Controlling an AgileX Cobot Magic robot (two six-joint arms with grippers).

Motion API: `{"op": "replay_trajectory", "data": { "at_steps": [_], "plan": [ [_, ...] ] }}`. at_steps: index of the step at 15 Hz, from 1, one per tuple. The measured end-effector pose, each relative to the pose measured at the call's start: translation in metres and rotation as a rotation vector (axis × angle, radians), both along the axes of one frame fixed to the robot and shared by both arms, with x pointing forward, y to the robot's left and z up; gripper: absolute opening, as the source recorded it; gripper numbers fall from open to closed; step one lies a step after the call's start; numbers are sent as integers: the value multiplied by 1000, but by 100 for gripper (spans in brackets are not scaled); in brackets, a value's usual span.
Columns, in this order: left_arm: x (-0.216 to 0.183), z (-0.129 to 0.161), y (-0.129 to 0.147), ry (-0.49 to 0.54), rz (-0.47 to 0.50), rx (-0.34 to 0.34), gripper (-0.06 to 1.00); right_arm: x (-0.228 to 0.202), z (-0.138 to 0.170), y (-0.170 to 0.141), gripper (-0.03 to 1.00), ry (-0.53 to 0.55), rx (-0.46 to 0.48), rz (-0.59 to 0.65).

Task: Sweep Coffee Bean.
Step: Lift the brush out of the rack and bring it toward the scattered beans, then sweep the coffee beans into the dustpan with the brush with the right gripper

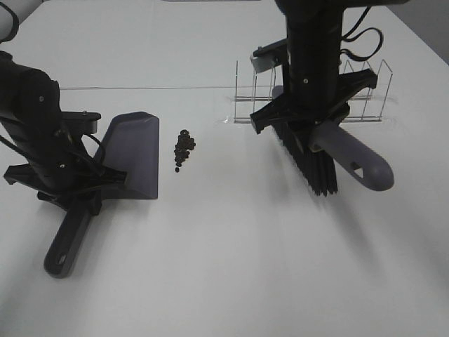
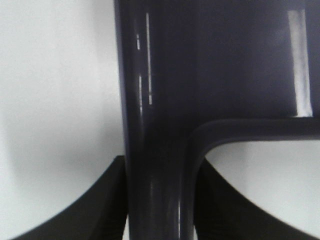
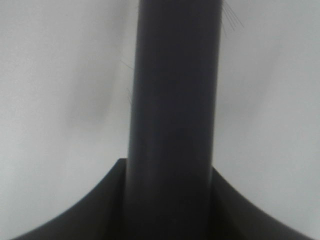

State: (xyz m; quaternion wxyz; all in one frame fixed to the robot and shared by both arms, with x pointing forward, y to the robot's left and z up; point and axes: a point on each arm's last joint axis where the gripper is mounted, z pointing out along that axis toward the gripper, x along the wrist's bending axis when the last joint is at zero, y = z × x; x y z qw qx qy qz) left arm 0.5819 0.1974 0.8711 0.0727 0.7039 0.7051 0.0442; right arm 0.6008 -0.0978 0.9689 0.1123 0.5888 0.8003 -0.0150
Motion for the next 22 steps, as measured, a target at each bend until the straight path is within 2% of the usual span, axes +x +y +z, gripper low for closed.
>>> {"op": "replay_trajectory", "data": {
  "at_steps": [2,4,9,10,11,16,19,22],
  "plan": [
    [1,0,-1,1,2,-3,36,6,-19,10,35,26,-14,10],
    [1,0,-2,-2,3,-6,36,10,-25,22,35,23,-8,28],
    [0,-1,-4,-6,-3,-9,36,15,-37,81,35,34,36,141],
    [0,-1,-4,-5,-2,-9,36,17,-38,92,35,33,64,155],
    [1,-1,-5,-6,-2,-10,36,23,-42,110,35,37,134,189],
    [1,-1,-5,-6,0,-11,36,29,-35,143,35,86,394,218],
    [1,-1,-5,-5,4,-15,36,29,-29,151,35,98,463,211],
    [1,-1,-5,-5,4,-15,36,34,-12,153,35,40,488,234]
  ]
}}
